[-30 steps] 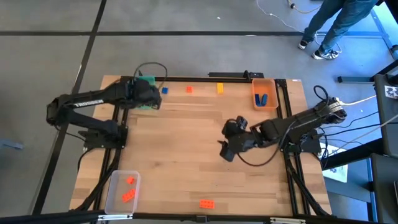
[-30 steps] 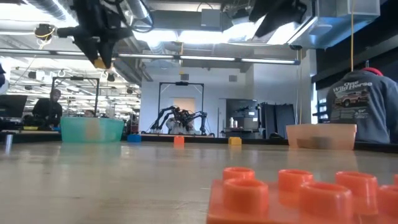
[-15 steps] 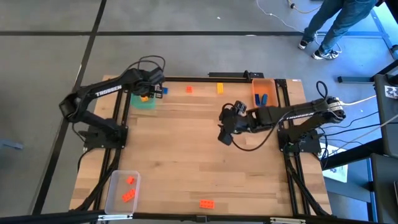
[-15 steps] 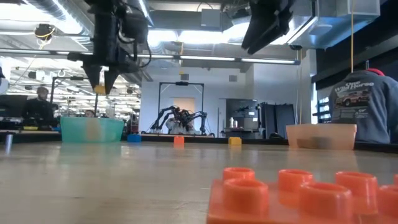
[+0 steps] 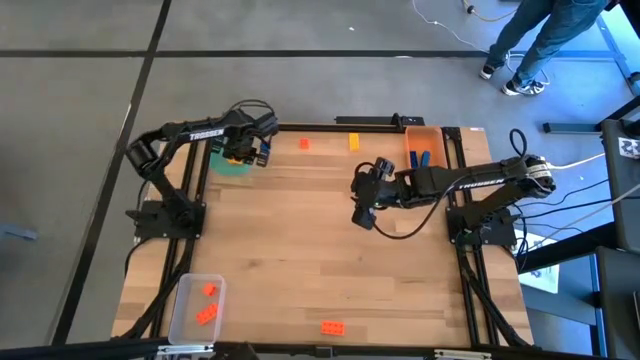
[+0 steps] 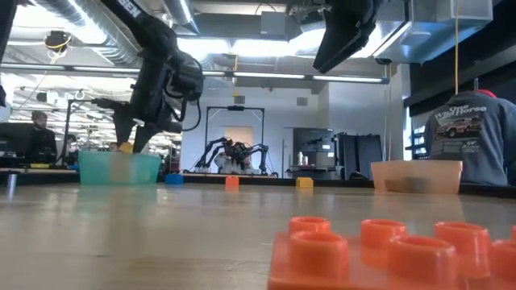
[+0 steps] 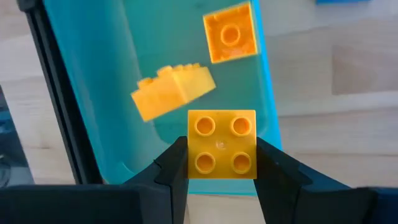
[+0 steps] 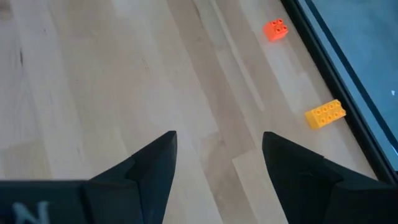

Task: Sort & place blocks by color
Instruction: Put the yellow game piece into the green bin

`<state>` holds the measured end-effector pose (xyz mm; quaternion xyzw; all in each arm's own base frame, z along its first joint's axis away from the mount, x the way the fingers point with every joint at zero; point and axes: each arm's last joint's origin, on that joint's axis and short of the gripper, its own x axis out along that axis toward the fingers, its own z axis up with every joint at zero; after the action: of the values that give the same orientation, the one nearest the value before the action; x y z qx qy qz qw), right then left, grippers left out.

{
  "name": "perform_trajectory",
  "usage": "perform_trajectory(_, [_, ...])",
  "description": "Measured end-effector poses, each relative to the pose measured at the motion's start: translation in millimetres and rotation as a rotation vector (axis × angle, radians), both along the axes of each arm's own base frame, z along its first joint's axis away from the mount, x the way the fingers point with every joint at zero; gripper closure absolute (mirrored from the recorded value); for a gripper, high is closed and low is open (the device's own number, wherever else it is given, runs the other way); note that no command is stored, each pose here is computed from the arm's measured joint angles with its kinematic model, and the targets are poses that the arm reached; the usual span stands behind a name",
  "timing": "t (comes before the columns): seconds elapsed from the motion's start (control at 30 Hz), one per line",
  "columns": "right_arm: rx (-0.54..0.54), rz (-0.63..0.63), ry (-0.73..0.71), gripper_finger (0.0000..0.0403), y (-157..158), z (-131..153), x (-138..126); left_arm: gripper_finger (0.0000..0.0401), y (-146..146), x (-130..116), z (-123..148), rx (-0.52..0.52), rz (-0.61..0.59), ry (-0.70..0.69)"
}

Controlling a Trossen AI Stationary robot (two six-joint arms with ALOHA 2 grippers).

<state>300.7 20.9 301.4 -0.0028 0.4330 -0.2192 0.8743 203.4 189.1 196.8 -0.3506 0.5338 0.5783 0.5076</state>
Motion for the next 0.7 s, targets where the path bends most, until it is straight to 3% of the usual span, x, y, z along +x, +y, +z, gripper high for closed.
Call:
perform_trajectory(0.1, [0.007,0.005,0.002,0.0165,0.0,-0.1,0.0,0.0266,2.5,1.0,-6.4,-0.014,0.004,0.019])
perform_trajectory(0.33, [0.008,0.004,0.003,0.0165,0.0,-0.2,-0.1,0.0211,3.6,2.5,-12.1,-0.026,0.003,0.037])
perform_trajectory(0.57, [0.012,0.009,0.005,0.0165,0.1,-0.3,-0.2,0.0204,2.7,3.8,-9.9,-0.011,-0.002,0.023])
perform_trajectory(0.7, [0.014,0.005,0.004,0.0165,0.1,-0.4,-0.2,0.0203,2.6,4.0,-10.5,-0.078,-0.042,-0.017])
